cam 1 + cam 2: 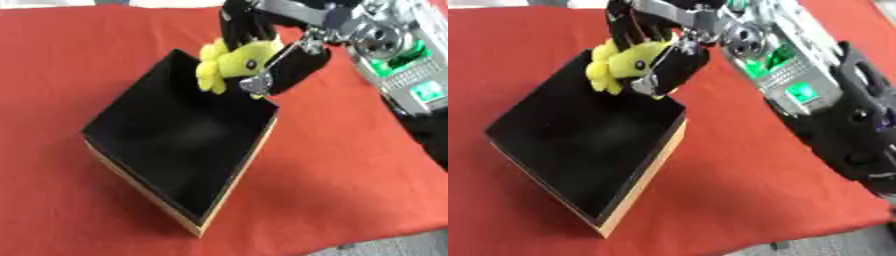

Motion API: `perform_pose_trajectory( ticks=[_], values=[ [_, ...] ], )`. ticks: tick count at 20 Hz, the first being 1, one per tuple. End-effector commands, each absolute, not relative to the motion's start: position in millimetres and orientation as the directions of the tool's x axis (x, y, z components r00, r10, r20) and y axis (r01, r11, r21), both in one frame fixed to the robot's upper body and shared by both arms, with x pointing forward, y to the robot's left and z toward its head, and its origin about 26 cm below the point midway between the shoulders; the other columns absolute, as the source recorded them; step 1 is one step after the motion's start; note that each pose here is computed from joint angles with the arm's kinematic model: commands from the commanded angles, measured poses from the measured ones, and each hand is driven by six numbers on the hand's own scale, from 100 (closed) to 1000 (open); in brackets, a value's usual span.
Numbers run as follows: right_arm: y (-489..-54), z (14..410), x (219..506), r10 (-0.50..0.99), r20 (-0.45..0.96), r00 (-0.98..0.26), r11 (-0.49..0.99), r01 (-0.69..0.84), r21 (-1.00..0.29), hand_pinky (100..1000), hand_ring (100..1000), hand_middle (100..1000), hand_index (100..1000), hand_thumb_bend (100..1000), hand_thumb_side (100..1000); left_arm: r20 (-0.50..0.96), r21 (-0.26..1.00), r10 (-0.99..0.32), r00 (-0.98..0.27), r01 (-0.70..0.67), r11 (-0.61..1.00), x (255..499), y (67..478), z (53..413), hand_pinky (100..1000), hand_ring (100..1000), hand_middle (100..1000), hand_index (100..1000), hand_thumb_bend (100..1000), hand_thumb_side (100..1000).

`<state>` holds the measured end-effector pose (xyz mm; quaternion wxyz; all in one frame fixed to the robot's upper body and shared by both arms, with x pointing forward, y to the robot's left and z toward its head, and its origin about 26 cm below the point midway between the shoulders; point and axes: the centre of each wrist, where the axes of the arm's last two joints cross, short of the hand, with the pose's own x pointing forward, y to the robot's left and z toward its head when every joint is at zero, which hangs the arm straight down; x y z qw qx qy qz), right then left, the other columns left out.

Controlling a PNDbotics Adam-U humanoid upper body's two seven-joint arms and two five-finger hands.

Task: Pick up objects on the table and place them in the box.

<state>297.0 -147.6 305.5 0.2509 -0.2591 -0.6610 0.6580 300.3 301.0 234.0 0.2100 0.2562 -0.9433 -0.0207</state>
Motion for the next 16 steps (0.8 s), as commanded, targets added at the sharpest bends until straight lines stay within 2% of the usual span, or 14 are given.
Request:
perform_pose_trajectory(
  ticks=[1, 10, 16],
  values=[
    [-139.0, 300.2, 291.2, 0.671, -0.050, -0.740, -0.040, 0.032, -0.999, 318, 373, 397, 459, 100, 100, 0.355, 0.150, -0.492, -0.795, -0.471, 0.869, 298.1, 300.8, 243.2, 531, 834, 692, 800, 100, 448],
    [-116.2, 283.7, 285.2, 0.663, -0.103, -0.741, -0.062, 0.082, -0.995, 328, 381, 406, 468, 100, 100, 0.361, 0.146, -0.485, -0.797, -0.465, 0.873, 298.3, 299.7, 242.1, 532, 835, 692, 800, 100, 451],
    [-113.0, 273.0, 284.1, 0.718, -0.131, -0.683, -0.074, 0.112, -0.991, 365, 413, 436, 506, 100, 100, 0.365, 0.144, -0.485, -0.795, -0.466, 0.873, 298.2, 300.2, 241.3, 531, 837, 692, 799, 100, 460]
  ],
)
